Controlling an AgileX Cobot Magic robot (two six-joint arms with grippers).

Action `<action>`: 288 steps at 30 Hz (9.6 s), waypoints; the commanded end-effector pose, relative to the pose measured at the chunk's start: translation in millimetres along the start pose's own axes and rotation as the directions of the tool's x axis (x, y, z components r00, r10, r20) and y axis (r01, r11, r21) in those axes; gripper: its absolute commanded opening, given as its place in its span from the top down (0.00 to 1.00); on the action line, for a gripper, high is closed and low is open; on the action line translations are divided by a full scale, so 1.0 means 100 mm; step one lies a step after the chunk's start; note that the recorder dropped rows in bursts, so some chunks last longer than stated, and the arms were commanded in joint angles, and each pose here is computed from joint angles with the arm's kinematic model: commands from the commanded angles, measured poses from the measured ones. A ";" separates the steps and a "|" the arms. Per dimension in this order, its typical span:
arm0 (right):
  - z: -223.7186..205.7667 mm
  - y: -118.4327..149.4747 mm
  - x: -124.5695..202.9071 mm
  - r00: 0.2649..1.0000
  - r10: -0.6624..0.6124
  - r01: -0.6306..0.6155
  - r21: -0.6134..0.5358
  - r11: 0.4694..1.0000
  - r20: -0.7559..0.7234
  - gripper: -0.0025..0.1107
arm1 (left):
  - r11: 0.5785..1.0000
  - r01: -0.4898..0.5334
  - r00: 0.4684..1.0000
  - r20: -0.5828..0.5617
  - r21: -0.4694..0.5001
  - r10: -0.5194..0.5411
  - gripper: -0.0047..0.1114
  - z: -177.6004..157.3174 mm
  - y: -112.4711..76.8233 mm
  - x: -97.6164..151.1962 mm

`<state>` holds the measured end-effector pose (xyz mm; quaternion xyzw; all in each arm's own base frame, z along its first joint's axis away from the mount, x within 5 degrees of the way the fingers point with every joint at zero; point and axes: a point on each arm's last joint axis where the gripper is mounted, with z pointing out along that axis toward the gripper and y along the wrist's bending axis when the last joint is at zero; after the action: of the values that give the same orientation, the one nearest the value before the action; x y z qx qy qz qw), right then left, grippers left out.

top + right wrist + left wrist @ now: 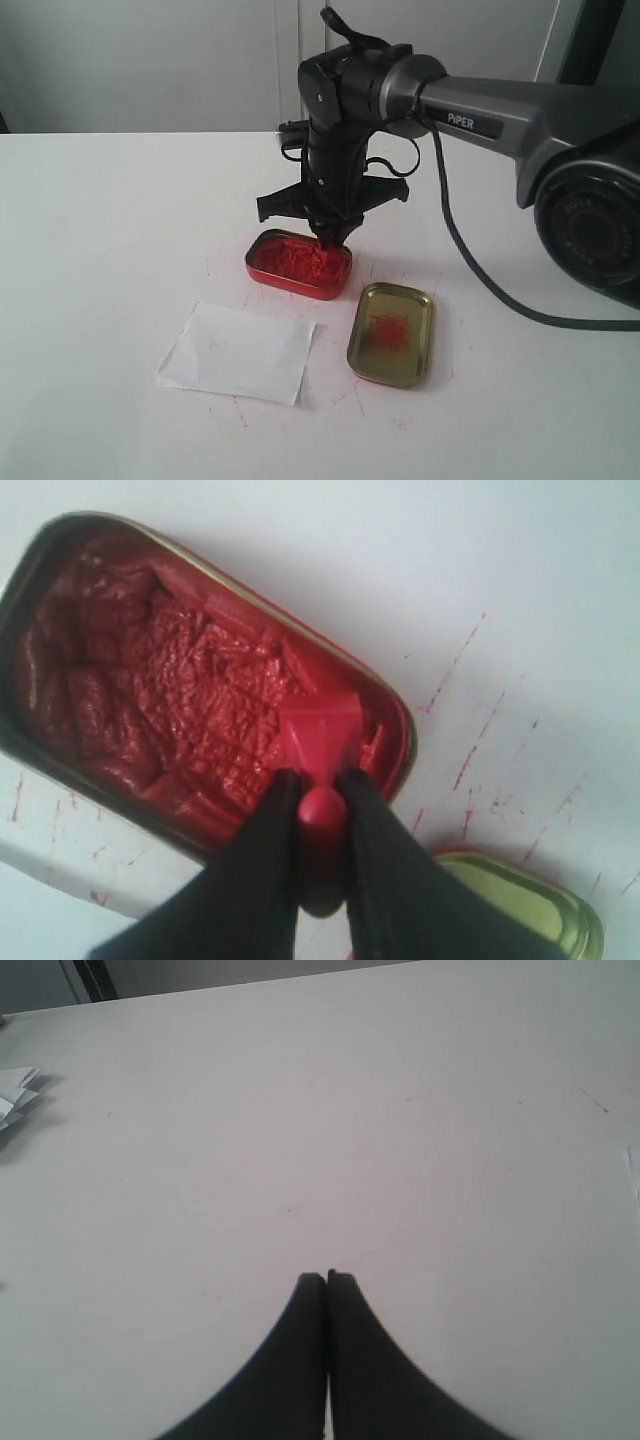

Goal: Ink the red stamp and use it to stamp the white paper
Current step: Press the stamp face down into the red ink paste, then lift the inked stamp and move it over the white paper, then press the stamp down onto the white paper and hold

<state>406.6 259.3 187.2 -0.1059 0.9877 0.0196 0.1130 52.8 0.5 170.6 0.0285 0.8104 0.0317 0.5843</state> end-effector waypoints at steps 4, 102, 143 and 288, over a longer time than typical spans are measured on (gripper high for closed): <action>0.12 0.01 0.01 0.999 0.021 -0.022 -0.020 1.000 -0.034 0.98 | 1.000 0.003 1.000 0.002 -0.003 -0.003 0.96 0.00 0.00 0.00; -0.15 0.02 -0.10 0.997 0.037 -0.035 -0.040 0.999 0.061 0.98 | 1.000 0.003 1.000 0.002 -0.003 -0.003 0.96 0.00 0.00 0.00; -0.20 0.30 0.06 0.988 -0.147 0.146 0.027 0.989 0.041 0.98 | 0.998 0.020 1.000 -0.002 -0.054 -0.020 0.96 0.00 0.03 0.01; -0.10 1.30 0.55 0.926 -0.370 0.377 -0.146 0.915 0.073 0.98 | 0.999 0.012 1.000 0.000 -0.031 -0.012 0.96 0.00 0.02 0.01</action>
<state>322.3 372.6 187.4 -0.2977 0.9437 0.0757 0.1228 52.8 2.4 170.6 0.0137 0.8108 0.0424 0.5836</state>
